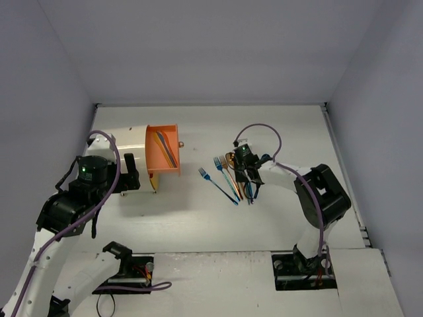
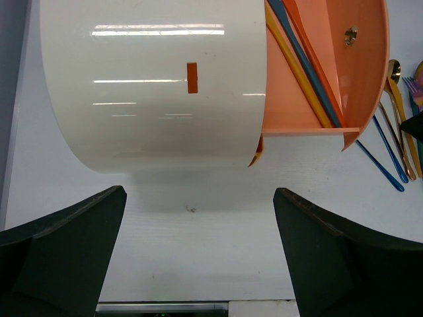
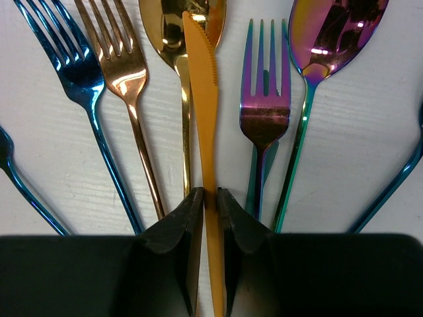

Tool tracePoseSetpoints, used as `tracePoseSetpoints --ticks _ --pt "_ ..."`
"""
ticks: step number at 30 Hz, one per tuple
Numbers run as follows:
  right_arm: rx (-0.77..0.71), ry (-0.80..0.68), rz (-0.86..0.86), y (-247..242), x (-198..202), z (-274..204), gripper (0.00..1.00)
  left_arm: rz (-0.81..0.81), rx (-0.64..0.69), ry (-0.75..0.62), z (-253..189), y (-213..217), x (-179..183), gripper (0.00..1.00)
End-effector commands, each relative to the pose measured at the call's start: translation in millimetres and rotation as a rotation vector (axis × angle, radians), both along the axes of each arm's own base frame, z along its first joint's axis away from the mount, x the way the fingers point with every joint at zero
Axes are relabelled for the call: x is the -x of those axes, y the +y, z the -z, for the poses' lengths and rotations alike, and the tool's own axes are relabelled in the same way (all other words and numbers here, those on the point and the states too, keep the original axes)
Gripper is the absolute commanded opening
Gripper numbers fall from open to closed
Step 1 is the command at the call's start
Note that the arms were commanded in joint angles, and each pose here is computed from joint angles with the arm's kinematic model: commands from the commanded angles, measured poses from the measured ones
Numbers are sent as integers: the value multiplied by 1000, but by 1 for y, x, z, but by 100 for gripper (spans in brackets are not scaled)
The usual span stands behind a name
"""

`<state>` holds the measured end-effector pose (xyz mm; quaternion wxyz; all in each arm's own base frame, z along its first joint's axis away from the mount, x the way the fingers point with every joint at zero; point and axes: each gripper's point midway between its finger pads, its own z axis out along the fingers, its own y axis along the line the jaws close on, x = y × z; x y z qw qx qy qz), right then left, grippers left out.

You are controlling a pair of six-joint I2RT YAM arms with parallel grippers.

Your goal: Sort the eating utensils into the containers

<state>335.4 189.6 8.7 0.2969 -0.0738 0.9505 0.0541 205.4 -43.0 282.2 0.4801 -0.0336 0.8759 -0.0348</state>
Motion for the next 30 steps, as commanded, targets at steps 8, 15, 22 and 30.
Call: tracePoseSetpoints --ticks 8,15,22,30 --pt "-49 -170 -19 8 -26 -76 0 -9 -5 -60 -18 2 -10 93" --pt "-200 -436 -150 46 -35 -219 0 -13 -10 -61 -19 2 -12 93" --pt "-346 -659 -457 151 -17 -342 0 -13 -4 -69 -22 0 -15 93" --pt "-508 -752 -576 250 -15 -386 0 -18 18 -79 -23 1 -10 93"
